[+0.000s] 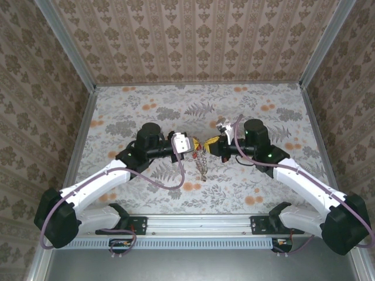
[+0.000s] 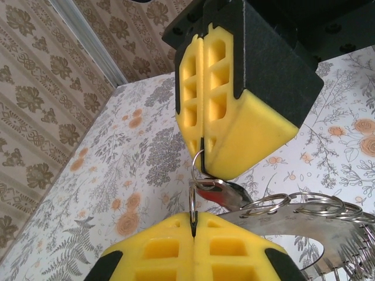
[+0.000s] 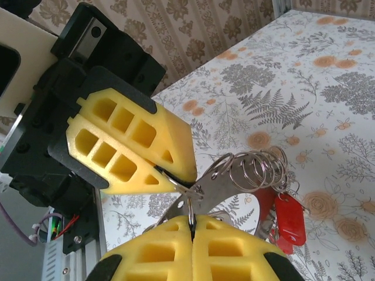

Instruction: Put the keys on the keyring

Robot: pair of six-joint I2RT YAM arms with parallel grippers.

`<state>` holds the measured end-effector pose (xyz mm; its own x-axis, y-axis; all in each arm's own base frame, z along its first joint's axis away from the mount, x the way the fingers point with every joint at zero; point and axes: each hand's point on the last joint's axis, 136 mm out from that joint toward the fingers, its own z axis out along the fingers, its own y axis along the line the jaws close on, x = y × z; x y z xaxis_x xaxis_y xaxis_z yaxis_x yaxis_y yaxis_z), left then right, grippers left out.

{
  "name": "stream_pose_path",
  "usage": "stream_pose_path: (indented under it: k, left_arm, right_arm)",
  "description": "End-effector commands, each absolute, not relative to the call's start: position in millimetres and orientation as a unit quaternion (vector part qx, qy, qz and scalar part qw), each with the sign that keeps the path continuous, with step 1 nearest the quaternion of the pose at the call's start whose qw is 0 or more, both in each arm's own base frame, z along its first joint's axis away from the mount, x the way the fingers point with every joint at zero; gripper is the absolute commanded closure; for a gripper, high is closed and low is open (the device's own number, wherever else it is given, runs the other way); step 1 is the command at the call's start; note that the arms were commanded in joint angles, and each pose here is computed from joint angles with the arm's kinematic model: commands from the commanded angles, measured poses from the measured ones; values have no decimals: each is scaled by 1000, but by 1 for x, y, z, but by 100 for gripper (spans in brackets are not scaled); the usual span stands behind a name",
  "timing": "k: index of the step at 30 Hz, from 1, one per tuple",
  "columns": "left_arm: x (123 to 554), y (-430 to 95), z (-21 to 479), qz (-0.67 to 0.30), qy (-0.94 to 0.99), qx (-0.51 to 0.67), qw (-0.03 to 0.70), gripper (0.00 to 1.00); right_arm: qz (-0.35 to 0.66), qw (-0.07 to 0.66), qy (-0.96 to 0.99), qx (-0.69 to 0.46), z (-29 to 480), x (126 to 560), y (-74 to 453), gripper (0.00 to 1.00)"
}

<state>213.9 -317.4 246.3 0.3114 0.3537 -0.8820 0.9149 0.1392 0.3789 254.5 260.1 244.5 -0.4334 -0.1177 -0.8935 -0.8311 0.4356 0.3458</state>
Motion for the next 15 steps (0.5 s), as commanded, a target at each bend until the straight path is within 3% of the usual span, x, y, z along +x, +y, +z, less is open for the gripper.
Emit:
stream_pose_path:
  k: [1,15]
  left_arm:
    - [220,-320,265,-262,523,593,553,100]
    - [222,-320,270,-259,522,586,563,100]
  right_arm:
    - [419,432,727,-329,259,257,266,100]
    - [399,426,749,-313,255,268,268,100]
